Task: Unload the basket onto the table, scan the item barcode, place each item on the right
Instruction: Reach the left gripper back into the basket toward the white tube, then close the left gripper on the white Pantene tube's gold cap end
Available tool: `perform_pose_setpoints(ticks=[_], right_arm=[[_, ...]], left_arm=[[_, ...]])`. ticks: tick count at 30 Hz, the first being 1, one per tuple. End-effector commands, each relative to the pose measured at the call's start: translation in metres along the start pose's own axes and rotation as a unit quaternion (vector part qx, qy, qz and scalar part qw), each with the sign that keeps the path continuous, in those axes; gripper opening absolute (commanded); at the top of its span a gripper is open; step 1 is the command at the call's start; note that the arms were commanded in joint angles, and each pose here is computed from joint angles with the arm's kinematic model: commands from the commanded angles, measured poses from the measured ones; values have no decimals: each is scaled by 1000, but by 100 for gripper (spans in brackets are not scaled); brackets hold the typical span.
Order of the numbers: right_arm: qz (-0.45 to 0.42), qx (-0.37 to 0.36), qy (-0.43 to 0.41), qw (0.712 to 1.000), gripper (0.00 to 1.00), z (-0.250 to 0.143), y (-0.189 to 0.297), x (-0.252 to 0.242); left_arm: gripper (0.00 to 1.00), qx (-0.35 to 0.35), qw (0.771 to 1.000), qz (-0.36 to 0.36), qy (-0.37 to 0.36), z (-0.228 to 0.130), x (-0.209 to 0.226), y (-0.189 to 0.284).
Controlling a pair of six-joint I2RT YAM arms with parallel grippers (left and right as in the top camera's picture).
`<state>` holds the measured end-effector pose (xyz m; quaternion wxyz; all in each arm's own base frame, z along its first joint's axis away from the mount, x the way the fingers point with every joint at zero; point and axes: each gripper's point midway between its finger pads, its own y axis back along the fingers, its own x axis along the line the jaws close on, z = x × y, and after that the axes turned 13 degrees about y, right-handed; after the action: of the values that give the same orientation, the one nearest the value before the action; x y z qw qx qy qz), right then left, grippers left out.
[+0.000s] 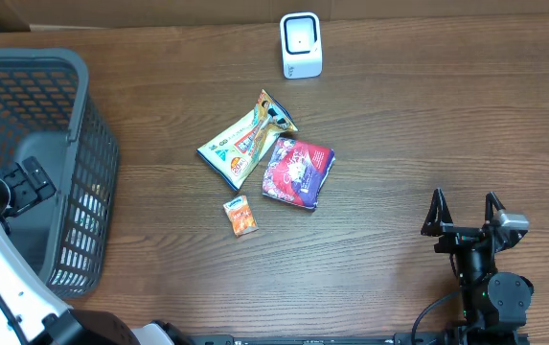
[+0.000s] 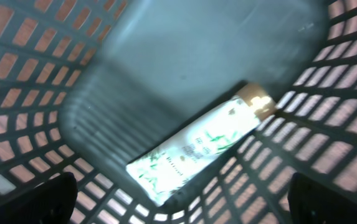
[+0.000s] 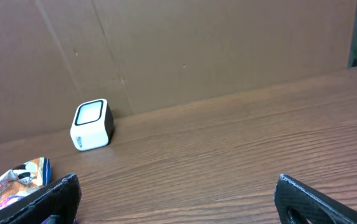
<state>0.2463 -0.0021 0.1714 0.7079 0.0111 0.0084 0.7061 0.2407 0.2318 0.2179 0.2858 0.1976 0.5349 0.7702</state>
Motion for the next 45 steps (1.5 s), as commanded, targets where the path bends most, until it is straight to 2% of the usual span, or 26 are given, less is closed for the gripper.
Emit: perform_pose_setpoints(ticks=[1, 4, 9, 12, 20, 26, 36, 45], right_arm=[[3, -2, 2, 1000, 100, -2, 0, 2], [3, -2, 2, 1000, 100, -2, 0, 2], [3, -2, 2, 1000, 100, -2, 0, 2], [3, -2, 2, 1000, 100, -2, 0, 2], [3, -2, 2, 1000, 100, -2, 0, 2], [3, -2, 2, 1000, 100, -2, 0, 2], [3, -2, 2, 1000, 100, -2, 0, 2], [3, -2, 2, 1000, 100, -2, 0, 2]], left_arm=[[100, 3, 999, 18, -30, 1, 6, -4], [100, -10, 998, 16, -54, 9, 5, -5], [100, -24, 986, -9, -166, 22, -6, -16], [99, 0, 980, -11, -199, 22, -7, -37], [100, 121, 966, -66, -219, -15, -19, -85], [100, 164, 955, -73, -236, -28, -18, -103], [100, 186, 937, -57, -289, -37, -8, -118], [100, 152, 941, -11, -302, -30, 3, -152]])
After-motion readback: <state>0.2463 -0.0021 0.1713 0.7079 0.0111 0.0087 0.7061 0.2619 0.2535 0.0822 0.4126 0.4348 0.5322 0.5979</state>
